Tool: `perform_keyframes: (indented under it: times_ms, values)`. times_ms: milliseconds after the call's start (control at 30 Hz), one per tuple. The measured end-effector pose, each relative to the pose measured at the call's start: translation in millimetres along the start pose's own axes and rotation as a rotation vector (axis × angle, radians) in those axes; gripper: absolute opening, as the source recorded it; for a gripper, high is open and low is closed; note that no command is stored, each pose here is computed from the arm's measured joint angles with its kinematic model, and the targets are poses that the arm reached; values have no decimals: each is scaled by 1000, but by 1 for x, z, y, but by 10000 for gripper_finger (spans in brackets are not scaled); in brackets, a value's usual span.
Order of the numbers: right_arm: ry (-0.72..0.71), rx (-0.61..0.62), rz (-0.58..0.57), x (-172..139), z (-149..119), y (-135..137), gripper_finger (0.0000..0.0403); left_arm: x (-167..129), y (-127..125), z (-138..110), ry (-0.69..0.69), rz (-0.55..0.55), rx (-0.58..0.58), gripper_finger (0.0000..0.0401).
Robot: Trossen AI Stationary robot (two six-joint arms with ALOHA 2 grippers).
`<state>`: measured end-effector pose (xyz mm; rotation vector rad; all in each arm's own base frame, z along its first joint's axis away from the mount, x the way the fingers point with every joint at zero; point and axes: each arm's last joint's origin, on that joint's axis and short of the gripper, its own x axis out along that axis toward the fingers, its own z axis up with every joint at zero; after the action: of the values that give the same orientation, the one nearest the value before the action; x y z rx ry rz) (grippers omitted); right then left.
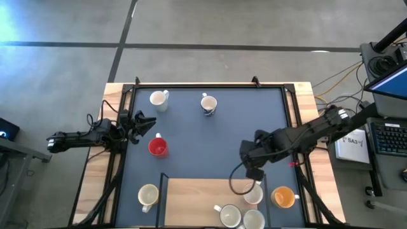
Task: Place coffee mugs
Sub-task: Put the yellow mug on the shelf
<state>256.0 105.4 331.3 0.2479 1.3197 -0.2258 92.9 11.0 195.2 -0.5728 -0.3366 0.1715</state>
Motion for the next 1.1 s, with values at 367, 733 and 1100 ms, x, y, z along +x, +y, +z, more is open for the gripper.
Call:
perform_keyframes:
  times_ms: [367, 733, 1100]
  values:
    - [74, 383, 51, 2, -90, -27, 85, 0, 0, 0, 0, 0, 0, 116]
    - [248, 389, 171, 37, -133, -5, 133, 0, 0, 0, 0, 0, 0, 116]
    - [313, 192, 212, 36, -151, 12, 134, 0, 0, 0, 0, 0, 0, 116]
